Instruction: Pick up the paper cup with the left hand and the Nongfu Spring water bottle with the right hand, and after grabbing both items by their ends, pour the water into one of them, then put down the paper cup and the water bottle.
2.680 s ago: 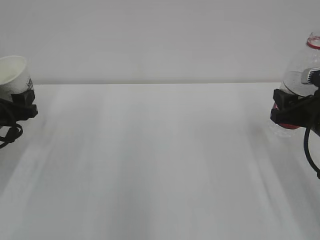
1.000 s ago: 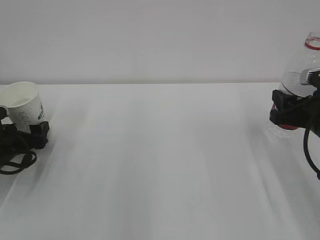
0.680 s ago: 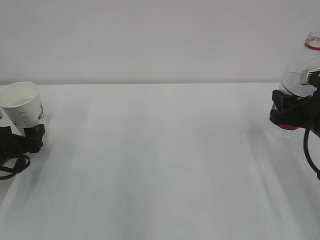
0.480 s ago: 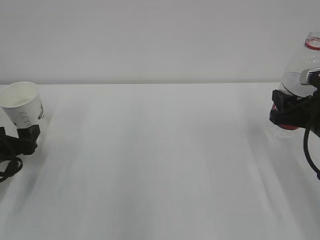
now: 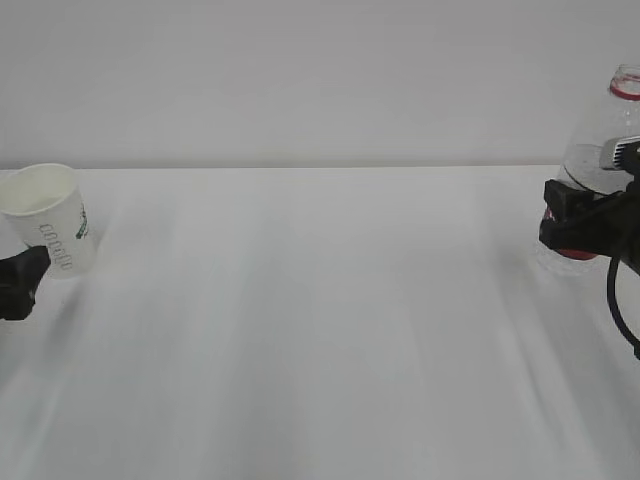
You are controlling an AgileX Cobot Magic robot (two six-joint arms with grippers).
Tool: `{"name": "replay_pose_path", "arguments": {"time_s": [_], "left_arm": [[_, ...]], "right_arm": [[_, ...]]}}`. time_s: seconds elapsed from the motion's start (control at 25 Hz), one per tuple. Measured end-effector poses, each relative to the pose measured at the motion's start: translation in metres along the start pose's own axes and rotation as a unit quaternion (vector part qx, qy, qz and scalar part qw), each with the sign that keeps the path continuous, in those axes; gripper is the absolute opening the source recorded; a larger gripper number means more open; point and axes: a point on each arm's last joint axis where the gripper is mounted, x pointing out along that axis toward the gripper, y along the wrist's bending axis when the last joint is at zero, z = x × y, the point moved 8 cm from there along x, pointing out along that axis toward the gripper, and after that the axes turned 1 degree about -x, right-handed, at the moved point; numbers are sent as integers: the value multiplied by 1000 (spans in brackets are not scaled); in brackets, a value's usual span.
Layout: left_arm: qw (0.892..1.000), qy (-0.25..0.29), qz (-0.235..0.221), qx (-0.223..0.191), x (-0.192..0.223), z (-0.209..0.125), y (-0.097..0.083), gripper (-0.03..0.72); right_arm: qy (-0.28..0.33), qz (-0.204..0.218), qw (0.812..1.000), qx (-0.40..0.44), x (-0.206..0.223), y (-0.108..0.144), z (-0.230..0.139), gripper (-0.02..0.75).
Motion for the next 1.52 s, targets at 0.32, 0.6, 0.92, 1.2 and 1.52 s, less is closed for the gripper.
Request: {"name": "replay_pose_path", "arguments": {"time_s": [0.32,0.6,0.92,1.2,1.52], "left_arm": [[998,-60,-17,6,-21,36,-8,647],[994,-105,-31,13,-33,61,-15,634],[992,-125,-32,14,-39,72,-16,616],[992,-124,-32,14,-39,72,-16,601],[992,-124,-32,14,-39,72,-16,594]], "right_arm": [[0,0,1000,0,0,0,0,468],[0,0,1000,0,0,0,0,468],[-17,-4,1000,2,6,-2,12,468],[-12,-10,1000,2,22,-3,8,468],[10,-23,1000,14,44,-5,-10,468]]}}
